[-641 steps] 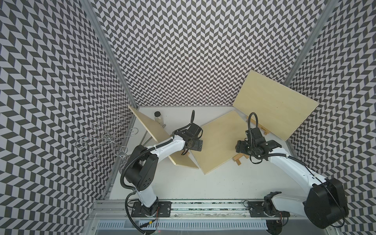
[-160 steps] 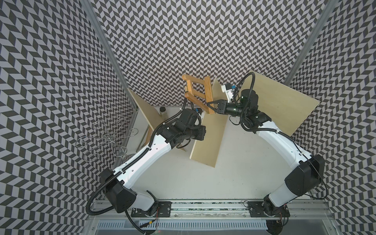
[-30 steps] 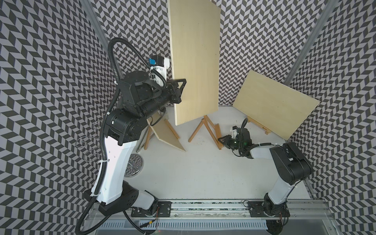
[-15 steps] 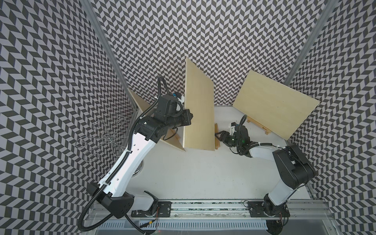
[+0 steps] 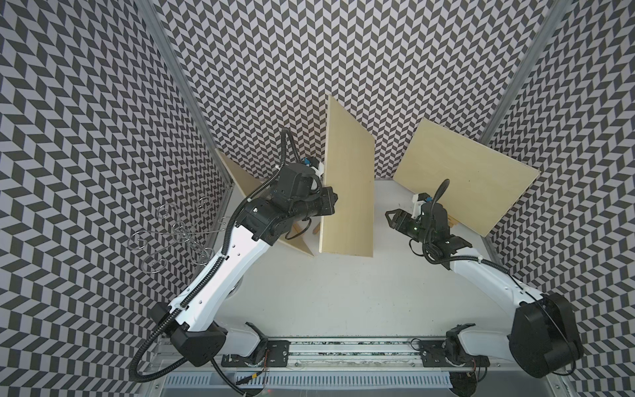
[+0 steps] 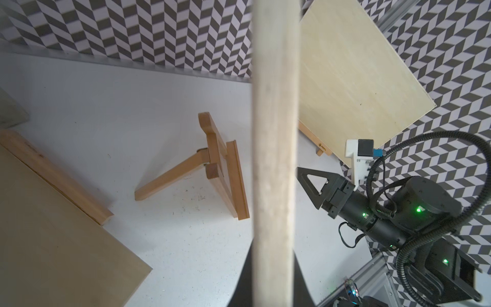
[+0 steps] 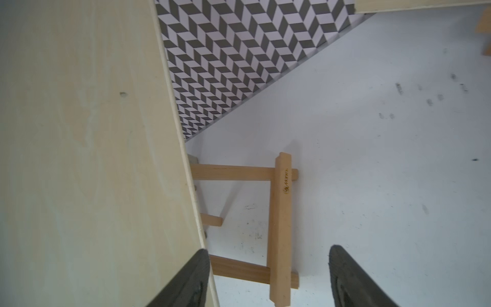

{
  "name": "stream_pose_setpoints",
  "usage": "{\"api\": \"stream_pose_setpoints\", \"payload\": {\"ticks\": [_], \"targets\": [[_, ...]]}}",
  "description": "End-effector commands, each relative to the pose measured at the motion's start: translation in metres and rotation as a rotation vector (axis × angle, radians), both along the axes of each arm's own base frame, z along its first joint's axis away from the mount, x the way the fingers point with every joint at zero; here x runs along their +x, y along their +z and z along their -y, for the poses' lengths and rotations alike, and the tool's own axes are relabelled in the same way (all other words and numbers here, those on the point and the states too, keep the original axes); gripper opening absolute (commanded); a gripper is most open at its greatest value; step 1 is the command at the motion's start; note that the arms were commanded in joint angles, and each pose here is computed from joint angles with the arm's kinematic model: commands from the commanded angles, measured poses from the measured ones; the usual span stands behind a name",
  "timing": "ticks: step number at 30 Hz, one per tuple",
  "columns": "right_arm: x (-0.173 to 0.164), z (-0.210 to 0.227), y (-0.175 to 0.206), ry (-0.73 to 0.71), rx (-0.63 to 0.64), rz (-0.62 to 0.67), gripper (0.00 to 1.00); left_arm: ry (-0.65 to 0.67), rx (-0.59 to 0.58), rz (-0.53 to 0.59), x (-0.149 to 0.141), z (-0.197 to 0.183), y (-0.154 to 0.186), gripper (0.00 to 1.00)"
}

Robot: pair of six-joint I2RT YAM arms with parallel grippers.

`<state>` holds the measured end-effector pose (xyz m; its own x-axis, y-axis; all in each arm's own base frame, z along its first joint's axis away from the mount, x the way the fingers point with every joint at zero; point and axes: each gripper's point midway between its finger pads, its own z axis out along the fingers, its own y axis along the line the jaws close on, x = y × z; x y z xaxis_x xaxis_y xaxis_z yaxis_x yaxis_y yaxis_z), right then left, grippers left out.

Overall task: Assemble the easel
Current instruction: Place the drawing board on the easel.

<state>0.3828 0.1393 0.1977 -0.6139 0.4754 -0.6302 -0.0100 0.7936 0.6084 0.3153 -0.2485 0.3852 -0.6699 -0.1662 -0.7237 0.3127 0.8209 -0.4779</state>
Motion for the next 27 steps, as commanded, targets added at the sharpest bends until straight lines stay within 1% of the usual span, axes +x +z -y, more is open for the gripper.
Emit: {"api": "stream_pose_setpoints", "payload": {"ticks": [1,3,8,12,19,27], "targets": [[-0.006,0.022,0.013,-0.023,-0.064,0.011,0.71,0.049,-0.142,0.259,0.010,-0.003,0.089,0.00],[-0.008,0.028,0.022,-0.020,-0.083,0.036,0.71,0.055,-0.124,0.248,0.012,-0.002,0.084,0.00],[-0.009,0.036,0.025,-0.014,-0.104,0.020,0.71,0.048,-0.079,0.192,0.018,0.003,0.070,0.00],[-0.012,0.031,0.023,0.018,-0.092,0.016,0.71,0.034,-0.054,0.157,0.020,0.008,0.060,0.00],[-0.014,0.027,0.015,0.038,-0.074,-0.006,0.71,0.050,-0.031,0.080,0.029,0.014,0.040,0.00],[-0.015,0.026,0.023,0.049,-0.066,0.010,0.71,0.062,0.017,-0.001,0.038,0.022,0.012,0.00]]}}
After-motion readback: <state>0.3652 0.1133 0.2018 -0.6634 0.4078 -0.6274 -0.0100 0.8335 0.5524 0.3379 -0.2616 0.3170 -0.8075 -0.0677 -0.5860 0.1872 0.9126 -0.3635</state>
